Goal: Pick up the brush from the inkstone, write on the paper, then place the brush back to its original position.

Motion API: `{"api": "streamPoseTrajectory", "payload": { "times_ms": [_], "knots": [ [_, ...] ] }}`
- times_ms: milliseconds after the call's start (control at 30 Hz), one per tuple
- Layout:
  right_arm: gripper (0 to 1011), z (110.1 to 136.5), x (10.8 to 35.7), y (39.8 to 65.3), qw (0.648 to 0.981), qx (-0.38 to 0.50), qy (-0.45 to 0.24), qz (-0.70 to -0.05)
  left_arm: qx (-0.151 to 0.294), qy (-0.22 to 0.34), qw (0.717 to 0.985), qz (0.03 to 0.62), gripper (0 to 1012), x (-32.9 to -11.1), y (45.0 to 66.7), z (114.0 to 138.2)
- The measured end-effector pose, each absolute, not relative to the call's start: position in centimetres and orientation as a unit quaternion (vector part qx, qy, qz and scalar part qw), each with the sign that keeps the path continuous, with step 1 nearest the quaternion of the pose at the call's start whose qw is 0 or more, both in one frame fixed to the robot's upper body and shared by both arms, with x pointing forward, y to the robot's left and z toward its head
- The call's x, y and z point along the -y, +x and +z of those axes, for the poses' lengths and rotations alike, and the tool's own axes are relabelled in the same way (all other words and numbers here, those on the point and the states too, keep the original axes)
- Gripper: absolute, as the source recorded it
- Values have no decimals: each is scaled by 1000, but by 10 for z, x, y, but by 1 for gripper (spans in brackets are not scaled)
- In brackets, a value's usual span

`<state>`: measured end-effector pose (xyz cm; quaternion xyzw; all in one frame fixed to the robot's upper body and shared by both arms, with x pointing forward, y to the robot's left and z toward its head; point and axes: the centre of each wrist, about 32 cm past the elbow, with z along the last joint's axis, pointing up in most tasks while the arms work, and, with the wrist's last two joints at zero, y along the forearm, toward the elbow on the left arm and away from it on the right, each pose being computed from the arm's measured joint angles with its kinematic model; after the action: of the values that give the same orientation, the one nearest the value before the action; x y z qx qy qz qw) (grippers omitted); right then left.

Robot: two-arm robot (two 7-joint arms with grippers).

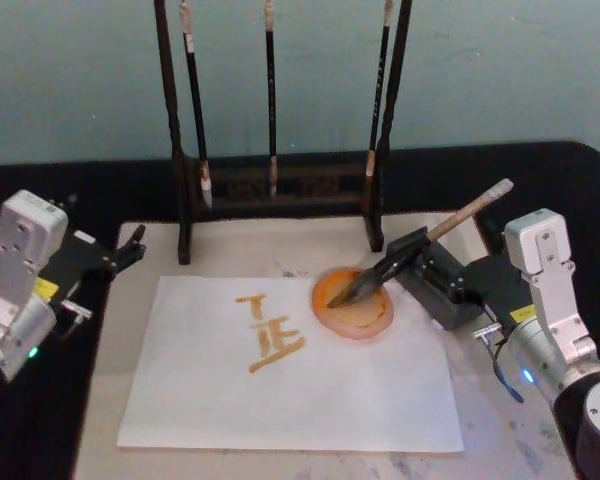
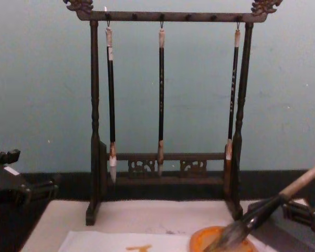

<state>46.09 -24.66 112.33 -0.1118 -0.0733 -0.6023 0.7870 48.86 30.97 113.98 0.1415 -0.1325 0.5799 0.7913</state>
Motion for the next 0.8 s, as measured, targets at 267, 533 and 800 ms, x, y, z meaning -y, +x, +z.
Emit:
{"api": "streamPoseTrajectory", "payload": {
  "times_ms": [267,533,800],
  "knots": [
    [1000,1123,247,461,787,72,-111,-602,132,141,791,580,1010,-310,489,1140],
    [1000,1123,247,461,787,72,-111,-602,132,142,791,580,1009,-310,489,1140],
    [1000,1123,247,461,788,72,-110,-602,132,141,791,580,1010,-310,489,1140]
  ]
}}
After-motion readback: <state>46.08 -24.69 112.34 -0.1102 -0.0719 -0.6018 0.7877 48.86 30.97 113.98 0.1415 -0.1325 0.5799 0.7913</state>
